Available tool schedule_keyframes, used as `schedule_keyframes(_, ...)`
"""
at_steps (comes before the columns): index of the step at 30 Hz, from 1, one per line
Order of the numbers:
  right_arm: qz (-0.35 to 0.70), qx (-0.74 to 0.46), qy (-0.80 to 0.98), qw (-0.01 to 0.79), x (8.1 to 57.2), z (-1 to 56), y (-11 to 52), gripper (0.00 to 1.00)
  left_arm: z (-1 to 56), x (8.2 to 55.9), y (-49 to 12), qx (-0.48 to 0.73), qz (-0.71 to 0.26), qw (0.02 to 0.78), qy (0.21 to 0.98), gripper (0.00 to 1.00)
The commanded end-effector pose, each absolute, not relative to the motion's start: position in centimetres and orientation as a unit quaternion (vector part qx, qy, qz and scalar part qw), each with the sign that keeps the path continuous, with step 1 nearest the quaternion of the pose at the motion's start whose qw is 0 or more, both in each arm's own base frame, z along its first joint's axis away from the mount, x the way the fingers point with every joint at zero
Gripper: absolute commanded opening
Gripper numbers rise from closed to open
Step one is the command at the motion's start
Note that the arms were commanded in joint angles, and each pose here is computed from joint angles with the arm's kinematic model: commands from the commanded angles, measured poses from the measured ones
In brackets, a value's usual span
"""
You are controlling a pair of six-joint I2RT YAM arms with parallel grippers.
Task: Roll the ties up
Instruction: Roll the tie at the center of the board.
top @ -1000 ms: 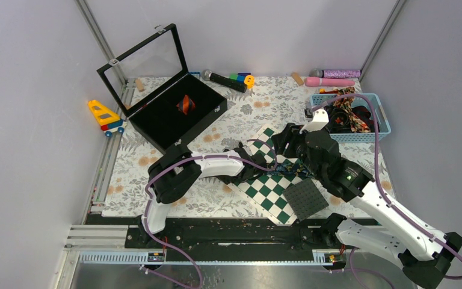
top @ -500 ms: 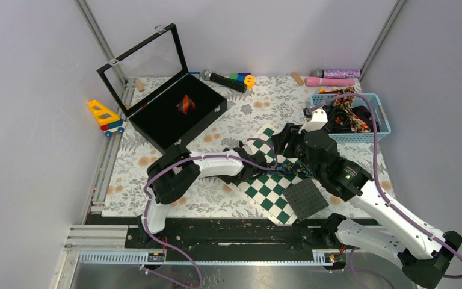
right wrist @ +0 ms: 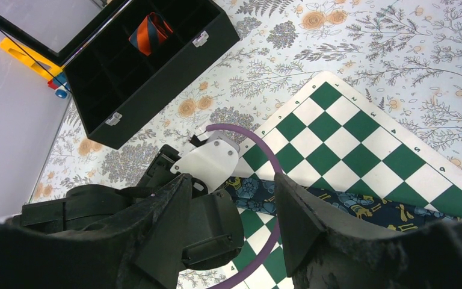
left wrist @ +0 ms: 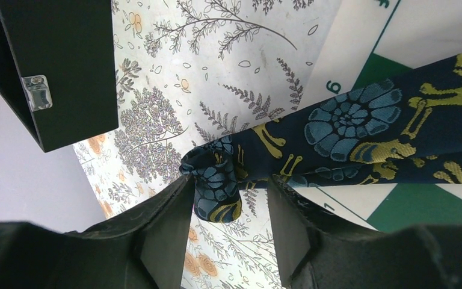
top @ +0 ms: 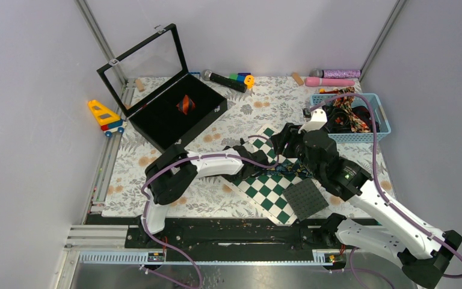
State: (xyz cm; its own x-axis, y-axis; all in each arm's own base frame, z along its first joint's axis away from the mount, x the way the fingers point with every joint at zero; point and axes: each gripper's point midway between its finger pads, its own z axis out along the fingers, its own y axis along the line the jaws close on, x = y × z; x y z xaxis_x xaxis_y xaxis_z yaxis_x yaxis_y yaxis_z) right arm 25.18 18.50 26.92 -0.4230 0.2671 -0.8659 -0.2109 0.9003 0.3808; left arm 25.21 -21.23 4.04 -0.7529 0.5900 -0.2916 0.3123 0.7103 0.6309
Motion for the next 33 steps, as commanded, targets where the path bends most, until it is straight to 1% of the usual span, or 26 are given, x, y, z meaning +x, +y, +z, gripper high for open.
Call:
schedule_keyframes(1, 0.217, 0.039, 0.798, 0.561, 25.9, 28.7, 17.7, 0.60, 7.0, 26.2, -22.4, 0.234, 0.265, 0.286, 0.891, 0.51)
schedule_keyframes(11, 0.215, 0.052, 0.791, 0.570, 26.0, 29.5, 17.3, 0.60, 7.5, 26.5, -22.7, 0.233, 0.262, 0.291, 0.890, 0.51)
schedule_keyframes(14, 0.206, 0.068, 0.790, 0.573, 26.2, 30.0, 16.7, 0.60, 8.4, 26.9, -23.3, 0.227, 0.253, 0.303, 0.891, 0.51)
schedule_keyframes(16, 0.202, 0.083, 0.787, 0.577, 26.4, 31.1, 16.1, 0.60, 9.3, 27.3, -24.0, 0.220, 0.238, 0.313, 0.893, 0.51)
schedule_keyframes(21, 0.233, 0.140, 0.764, 0.585, 27.7, 35.8, 13.4, 0.59, 11.6, 28.3, -25.9, 0.210, 0.199, 0.338, 0.895, 0.51)
schedule_keyframes(24, 0.242, 0.161, 0.762, 0.579, 28.5, 37.4, 11.8, 0.57, 13.0, 29.1, -26.2, 0.189, 0.156, 0.348, 0.905, 0.49)
schedule_keyframes(26, 0.236, 0.160, 0.775, 0.564, 29.3, 37.0, 11.5, 0.55, 14.2, 30.1, -25.6, 0.157, 0.112, 0.357, 0.914, 0.46)
schedule_keyframes(27, 0.239, 0.157, 0.781, 0.555, 29.6, 36.6, 11.6, 0.52, 15.4, 30.4, -25.1, 0.136, 0.082, 0.365, 0.917, 0.45)
schedule_keyframes(29, 0.265, 0.138, 0.800, 0.520, 29.8, 35.1, 13.2, 0.45, 16.9, 31.3, -23.2, 0.089, 0.036, 0.379, 0.920, 0.43)
schedule_keyframes(31, 0.308, 0.113, 0.817, 0.474, 29.6, 33.4, 15.6, 0.39, 18.1, 31.5, -20.8, 0.048, -0.010, 0.397, 0.916, 0.44)
schedule_keyframes(33, 0.356, 0.100, 0.825, 0.428, 29.6, 31.5, 18.1, 0.37, 19.6, 31.6, -19.1, 0.012, -0.063, 0.426, 0.903, 0.46)
